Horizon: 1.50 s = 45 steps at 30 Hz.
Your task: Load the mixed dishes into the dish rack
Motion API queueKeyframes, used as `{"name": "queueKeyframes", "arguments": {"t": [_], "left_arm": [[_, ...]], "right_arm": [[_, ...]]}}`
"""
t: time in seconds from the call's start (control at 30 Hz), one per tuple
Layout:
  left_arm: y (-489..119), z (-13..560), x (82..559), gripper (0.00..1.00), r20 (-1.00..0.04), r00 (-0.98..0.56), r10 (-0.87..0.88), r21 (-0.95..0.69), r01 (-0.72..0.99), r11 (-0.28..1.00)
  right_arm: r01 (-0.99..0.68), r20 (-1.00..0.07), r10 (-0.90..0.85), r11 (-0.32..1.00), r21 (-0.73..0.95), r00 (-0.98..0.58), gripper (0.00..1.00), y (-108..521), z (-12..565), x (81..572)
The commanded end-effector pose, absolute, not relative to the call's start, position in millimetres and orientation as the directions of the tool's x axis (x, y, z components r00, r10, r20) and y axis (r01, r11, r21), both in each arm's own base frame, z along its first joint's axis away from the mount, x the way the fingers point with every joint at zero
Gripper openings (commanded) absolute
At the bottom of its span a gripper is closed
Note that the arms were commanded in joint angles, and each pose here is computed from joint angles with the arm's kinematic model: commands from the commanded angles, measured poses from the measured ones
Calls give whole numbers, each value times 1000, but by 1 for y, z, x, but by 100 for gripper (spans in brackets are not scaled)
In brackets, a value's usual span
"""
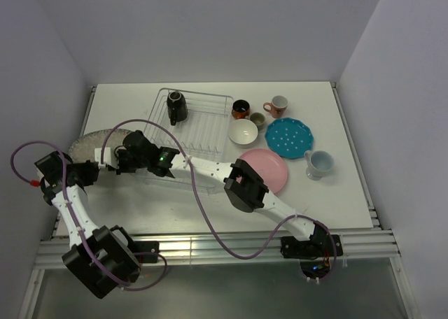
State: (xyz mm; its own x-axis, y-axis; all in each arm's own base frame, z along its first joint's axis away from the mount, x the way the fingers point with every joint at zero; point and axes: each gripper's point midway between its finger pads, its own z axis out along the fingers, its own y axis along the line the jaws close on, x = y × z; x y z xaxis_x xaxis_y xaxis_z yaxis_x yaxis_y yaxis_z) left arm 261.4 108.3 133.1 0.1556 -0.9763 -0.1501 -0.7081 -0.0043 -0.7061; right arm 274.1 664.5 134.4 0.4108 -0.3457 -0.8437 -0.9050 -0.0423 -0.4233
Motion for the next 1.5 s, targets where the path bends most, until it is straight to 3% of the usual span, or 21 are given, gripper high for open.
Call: {"name": "queueKeyframes", "arguments": {"t": [0.0, 0.1, 0.2, 0.83, 1.03, 1.13, 1.27, 1.37, 1.47], "left_arm": [[101, 177, 283, 27, -163, 103, -981, -823, -562, 78], [103, 166, 281, 46, -174, 100, -980, -806, -586, 83], [106, 156, 281, 58, -195, 89, -977, -795, -598, 105], [123, 119, 310, 59, -218, -36, -975, -757, -625, 192], [129, 112, 317, 54, -219, -34, -975, -756, -625, 192], [130, 113, 320, 46, -222, -34, -975, -766, -613, 195], [129, 116, 322, 18, -229, -38, -973, -777, -595, 206], [129, 121, 323, 4, -244, -38, -969, -783, -582, 220], [130, 127, 323, 0, -262, -37, -964, -788, -569, 235]], "right_arm": [[-898, -840, -361, 14, -439, 405, 17, 662, 134, 290], [-898, -840, -360, 12, -440, 406, 16, 662, 134, 290], [-899, -841, -358, 9, -438, 406, 16, 661, 135, 290], [-902, -846, -343, -9, -432, 408, 16, 663, 136, 285], [-903, -847, -341, -16, -430, 409, 16, 663, 136, 283], [-903, -847, -340, -17, -429, 409, 16, 663, 136, 282], [-904, -846, -342, -21, -427, 408, 18, 662, 133, 280], [-903, -845, -342, -20, -430, 410, 22, 662, 134, 277], [-901, -844, -342, -22, -433, 414, 26, 662, 134, 275]]}}
